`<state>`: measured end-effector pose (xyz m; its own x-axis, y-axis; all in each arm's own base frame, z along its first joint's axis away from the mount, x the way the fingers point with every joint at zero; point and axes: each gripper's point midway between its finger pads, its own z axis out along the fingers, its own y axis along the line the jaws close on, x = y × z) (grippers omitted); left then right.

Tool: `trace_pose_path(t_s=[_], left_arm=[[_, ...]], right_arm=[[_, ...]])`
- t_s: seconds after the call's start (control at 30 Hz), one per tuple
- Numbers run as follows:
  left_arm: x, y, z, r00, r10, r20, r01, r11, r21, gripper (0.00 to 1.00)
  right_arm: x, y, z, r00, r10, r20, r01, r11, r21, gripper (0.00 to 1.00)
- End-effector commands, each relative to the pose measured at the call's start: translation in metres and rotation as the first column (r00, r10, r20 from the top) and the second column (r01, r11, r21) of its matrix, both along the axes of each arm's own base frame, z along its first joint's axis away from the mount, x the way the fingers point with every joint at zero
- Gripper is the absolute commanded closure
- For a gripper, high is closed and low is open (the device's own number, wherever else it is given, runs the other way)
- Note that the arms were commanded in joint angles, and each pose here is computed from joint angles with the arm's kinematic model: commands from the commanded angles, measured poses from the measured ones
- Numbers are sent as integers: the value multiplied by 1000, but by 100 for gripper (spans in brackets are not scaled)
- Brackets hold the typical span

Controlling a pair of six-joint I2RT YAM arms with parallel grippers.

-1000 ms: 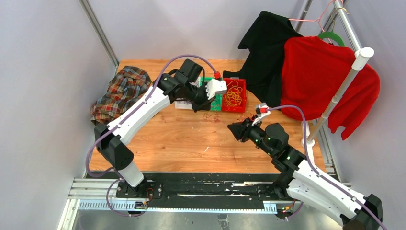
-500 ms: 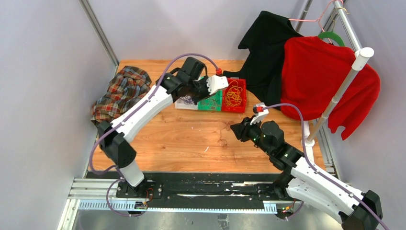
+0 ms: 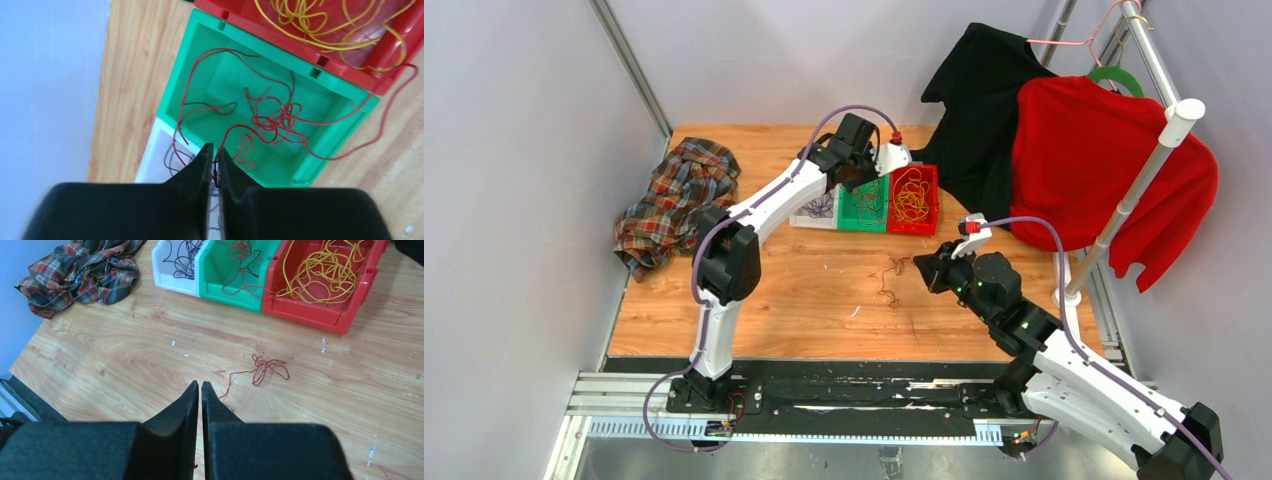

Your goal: Untangle the cables

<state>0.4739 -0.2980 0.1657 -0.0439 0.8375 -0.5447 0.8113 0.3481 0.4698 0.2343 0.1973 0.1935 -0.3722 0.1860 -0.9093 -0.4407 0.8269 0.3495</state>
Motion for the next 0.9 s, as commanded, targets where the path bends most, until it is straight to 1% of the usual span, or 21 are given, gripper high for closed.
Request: trace_pose_path(t_s=[0.0,0.03,0.07,0.1,0.13,0.2,0.27,0.3,0.33,0.4,0.47,0.57,0.67,0.73,0.87], left_arm=[[20,-1,2,995,14,97,-17,999,35,70],[20,-1,-1,996,22,87,-25,999,31,57],[19,-1,-1,996,30,81,-32,999,22,46],[17,-2,1,997,30,77,-31,999,11,38],[14,-3,6,997,26,75,-26,1000,-4,31],[8,-5,19,997,16,73,-13,999,-39,23],[-2,-6,36,999,9,48,-5,997,-77,13],[-10,-6,48,1000,1,24,2,995,-103,4],[-16,-5,58,1000,4,1,-3,992,-130,1],[-26,-1,78,999,21,-41,-28,984,-177,2],[-33,9,96,998,50,-50,-59,978,-200,2],[-41,32,117,989,131,-63,-142,958,-248,2],[-48,60,133,974,201,-103,-224,922,-315,2],[-53,78,137,962,232,-144,-269,902,-339,2],[-68,110,135,946,259,-197,-311,897,-313,2]], right_arm=[[7,-14,6,997,-72,14,72,997,1,94],[8,-16,5,997,-82,11,82,997,-6,94],[9,-18,4,996,-94,10,94,996,-7,94],[10,-20,3,995,-104,7,104,995,-11,93],[12,-21,1,994,-112,2,112,994,-17,91],[14,-23,-6,992,-128,-18,127,991,-37,86],[17,-20,-16,991,-128,-46,125,990,-63,71],[20,-17,-23,990,-124,-67,118,989,-84,65],[22,-14,-31,989,-120,-85,111,988,-104,61],[26,-6,-47,988,-98,-123,79,985,-155,56],[31,2,-63,984,-78,-160,45,979,-200,54],[37,14,-90,970,-55,-237,-9,966,-259,51],[41,25,-112,956,-43,-290,-43,958,-284,51],[46,30,-121,956,-44,-289,-48,952,-304,51],[61,29,-131,961,-87,-261,-17,928,-373,51]])
